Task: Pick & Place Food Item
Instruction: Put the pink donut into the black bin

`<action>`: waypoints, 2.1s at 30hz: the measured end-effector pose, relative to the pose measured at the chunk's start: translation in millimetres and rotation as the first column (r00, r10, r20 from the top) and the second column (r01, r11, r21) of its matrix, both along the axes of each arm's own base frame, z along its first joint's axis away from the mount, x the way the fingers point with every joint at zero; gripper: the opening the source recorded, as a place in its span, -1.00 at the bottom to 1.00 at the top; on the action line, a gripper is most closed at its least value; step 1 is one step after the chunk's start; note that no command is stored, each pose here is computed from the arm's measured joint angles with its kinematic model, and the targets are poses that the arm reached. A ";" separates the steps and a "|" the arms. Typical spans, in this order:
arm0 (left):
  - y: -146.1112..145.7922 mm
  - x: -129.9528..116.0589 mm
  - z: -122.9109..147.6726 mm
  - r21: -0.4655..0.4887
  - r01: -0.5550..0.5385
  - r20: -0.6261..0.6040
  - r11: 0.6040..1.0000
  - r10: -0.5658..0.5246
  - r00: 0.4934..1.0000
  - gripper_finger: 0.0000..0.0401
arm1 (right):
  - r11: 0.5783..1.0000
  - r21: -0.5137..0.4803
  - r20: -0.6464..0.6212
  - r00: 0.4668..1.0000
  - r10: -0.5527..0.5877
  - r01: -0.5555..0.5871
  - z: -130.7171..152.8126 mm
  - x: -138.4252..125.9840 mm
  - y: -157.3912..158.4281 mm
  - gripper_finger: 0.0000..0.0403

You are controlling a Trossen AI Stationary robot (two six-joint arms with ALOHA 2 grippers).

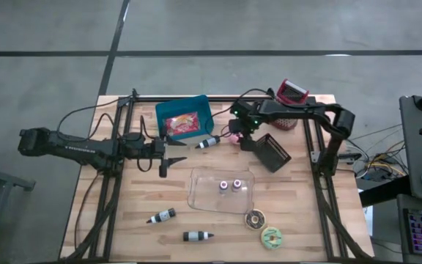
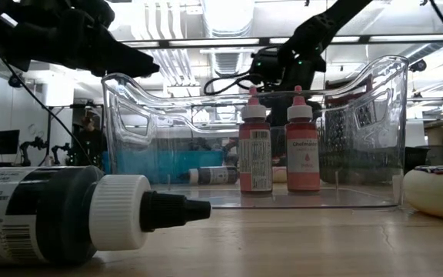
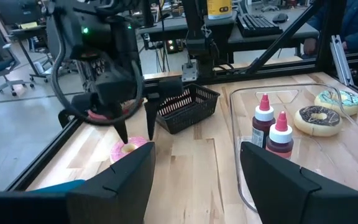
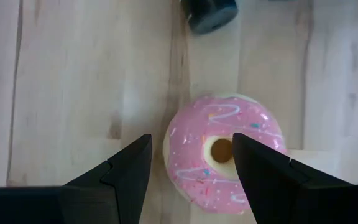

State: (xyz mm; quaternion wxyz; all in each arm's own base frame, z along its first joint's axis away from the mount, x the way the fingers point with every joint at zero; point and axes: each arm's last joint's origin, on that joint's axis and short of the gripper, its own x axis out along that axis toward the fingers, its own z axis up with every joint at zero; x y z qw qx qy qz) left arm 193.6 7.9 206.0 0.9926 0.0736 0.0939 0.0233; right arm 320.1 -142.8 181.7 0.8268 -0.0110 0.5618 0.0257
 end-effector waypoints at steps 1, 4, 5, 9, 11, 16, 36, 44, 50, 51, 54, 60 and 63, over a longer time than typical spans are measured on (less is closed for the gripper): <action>0.0 0.0 0.0 0.002 0.000 0.000 1.000 0.000 1.000 0.19 | 1.000 0.005 -0.011 1.000 0.004 -0.004 -1.3 1.0 -0.4 0.09; 0.0 0.0 0.0 0.003 0.001 -0.001 1.000 -0.001 1.000 0.19 | 1.000 0.021 -0.041 0.999 0.013 -0.012 -6.5 2.4 -1.0 0.09; 0.0 0.0 0.0 0.004 0.001 -0.001 1.000 -0.001 1.000 0.19 | 1.000 0.023 -0.045 0.999 0.013 -0.012 -7.5 2.7 -1.1 0.09; 0.0 0.0 -0.1 0.010 0.002 -0.001 1.000 -0.002 1.000 0.19 | 0.999 0.031 -0.058 0.998 0.016 -0.014 -11.0 1.4 -0.4 0.09; 0.0 0.0 0.0 0.010 0.002 -0.001 1.000 -0.002 1.000 0.19 | 0.999 0.031 -0.057 0.998 0.017 -0.015 -11.2 1.4 -0.4 0.09; 0.0 0.0 0.0 0.010 0.002 -0.001 1.000 -0.002 1.000 0.19 | 0.999 0.030 -0.055 0.998 0.017 -0.016 -10.6 1.7 -0.5 0.09; 0.0 0.1 -0.2 0.009 0.001 -0.002 1.000 -0.001 1.000 0.19 | 0.999 0.044 -0.085 0.996 0.022 -0.018 -25.3 4.8 -1.9 0.09; 0.0 0.1 -0.2 0.006 0.001 -0.002 1.000 -0.001 1.000 0.19 | 0.998 0.059 -0.136 0.990 0.025 -0.017 -45.9 9.0 -4.0 0.09; 0.2 -0.1 -0.9 0.007 0.000 -0.009 1.000 0.000 1.000 0.19 | 0.998 0.057 -0.132 0.991 0.027 -0.019 -43.7 9.5 -4.3 0.09; 0.2 -0.1 -0.9 0.007 0.000 -0.009 1.000 0.000 1.000 0.19 | 0.998 0.055 -0.131 0.991 0.027 -0.020 -42.8 9.4 -4.2 0.09; 0.2 -0.1 -0.9 0.007 0.000 -0.009 1.000 0.000 1.000 0.19 | 0.998 0.052 -0.123 0.992 0.025 -0.019 -39.2 8.9 -4.0 0.09; 0.2 -0.1 -0.9 0.007 0.000 -0.009 1.000 0.000 1.000 0.19 | 0.999 0.050 -0.118 0.993 0.023 -0.017 -38.3 8.7 -3.9 0.09; 0.2 -0.1 -0.9 0.007 0.000 -0.009 1.000 0.000 1.000 0.19 | 0.999 0.049 -0.116 0.993 0.020 -0.014 -38.4 8.9 -4.0 0.08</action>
